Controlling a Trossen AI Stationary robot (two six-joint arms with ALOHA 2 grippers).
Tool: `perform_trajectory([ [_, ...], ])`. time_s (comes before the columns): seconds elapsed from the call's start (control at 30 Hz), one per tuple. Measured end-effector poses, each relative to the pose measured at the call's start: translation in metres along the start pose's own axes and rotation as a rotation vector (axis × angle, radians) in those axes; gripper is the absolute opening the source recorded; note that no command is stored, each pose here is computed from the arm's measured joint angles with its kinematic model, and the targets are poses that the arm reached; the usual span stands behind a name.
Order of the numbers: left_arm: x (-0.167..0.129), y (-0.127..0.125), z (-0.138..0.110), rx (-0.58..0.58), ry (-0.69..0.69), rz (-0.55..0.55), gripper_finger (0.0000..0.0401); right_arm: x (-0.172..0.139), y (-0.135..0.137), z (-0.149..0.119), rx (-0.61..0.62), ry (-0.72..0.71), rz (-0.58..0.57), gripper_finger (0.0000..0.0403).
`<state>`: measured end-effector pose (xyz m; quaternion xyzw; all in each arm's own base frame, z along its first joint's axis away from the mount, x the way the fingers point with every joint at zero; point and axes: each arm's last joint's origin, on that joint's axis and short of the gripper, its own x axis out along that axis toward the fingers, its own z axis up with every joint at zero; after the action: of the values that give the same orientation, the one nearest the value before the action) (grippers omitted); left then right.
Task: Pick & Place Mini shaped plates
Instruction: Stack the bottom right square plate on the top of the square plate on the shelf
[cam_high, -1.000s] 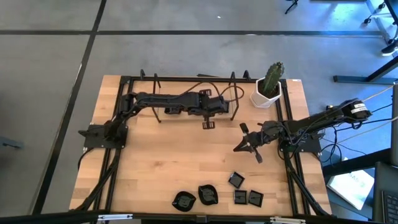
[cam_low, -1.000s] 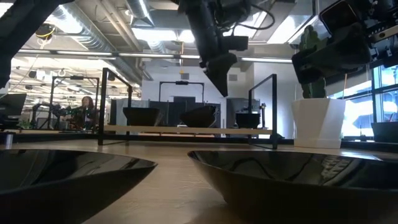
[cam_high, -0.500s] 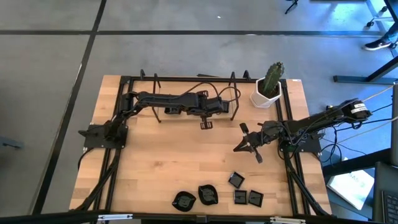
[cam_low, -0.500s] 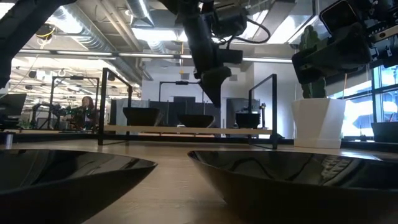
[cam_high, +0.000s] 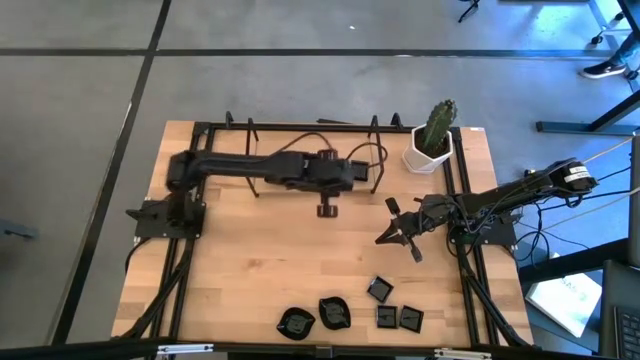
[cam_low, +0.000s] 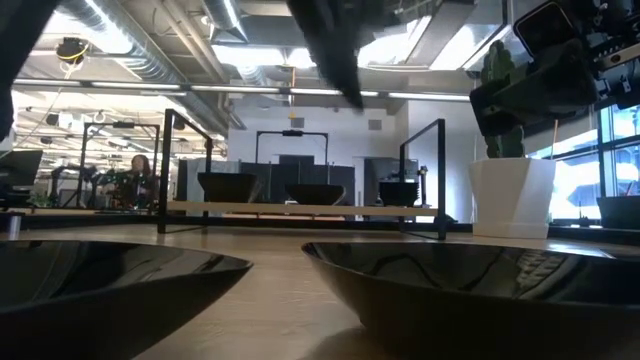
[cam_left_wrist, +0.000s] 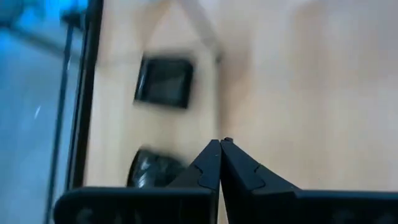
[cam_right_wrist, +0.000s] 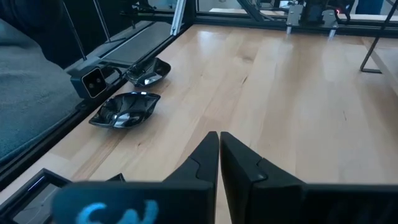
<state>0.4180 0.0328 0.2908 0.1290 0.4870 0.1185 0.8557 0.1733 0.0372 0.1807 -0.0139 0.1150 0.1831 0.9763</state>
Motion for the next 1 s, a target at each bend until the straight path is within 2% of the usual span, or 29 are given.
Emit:
perform_trajectory([
  [0.13,-0.063,-0.016,0.007,0.014,-0.227,-0.117,0.0002,0.0,0.0,0.0,0.002,0.004,0.0,0.0018],
  [0.2,-0.088,-0.025,0.0,0.012,-0.357,-0.157,0.0002,0.0,0.0,0.0,0.009,0.004,-0.001,0.0018],
  [0.33,-0.124,-0.038,-0.039,0.003,-0.551,-0.211,0.0002,0.0,0.0,0.0,0.023,0.004,0.0,0.0018],
  [0.43,-0.137,-0.043,-0.075,-0.032,-0.745,-0.21,0.0001,0.0,0.0,0.0,0.019,-0.001,-0.001,0.0018],
  [0.5,-0.136,-0.044,-0.097,-0.065,-0.869,-0.204,0.0002,0.0,0.0,0.001,0.009,-0.012,-0.005,0.0018],
  [0.57,-0.131,-0.044,-0.12,-0.063,-0.927,-0.184,0.0002,0.0,-0.001,0.002,-0.005,-0.018,-0.017,0.0018],
  [0.67,-0.116,-0.049,-0.151,-0.014,-0.933,-0.16,0.0001,0.0,-0.002,0.005,-0.012,-0.053,-0.052,0.0018],
  [0.8,-0.095,-0.057,-0.18,0.0,-0.988,-0.126,0.0003,0.001,-0.004,0.019,0.031,-0.085,-0.105,0.0018],
  [0.9,-0.088,-0.056,-0.193,0.012,-1.043,-0.073,0.0003,0.006,-0.001,0.041,0.039,0.031,-0.103,0.0017],
  [1.0,-0.082,-0.054,-0.204,0.071,-0.992,0.02,0.0002,0.013,0.014,0.064,0.012,0.213,-0.06,0.0007],
])
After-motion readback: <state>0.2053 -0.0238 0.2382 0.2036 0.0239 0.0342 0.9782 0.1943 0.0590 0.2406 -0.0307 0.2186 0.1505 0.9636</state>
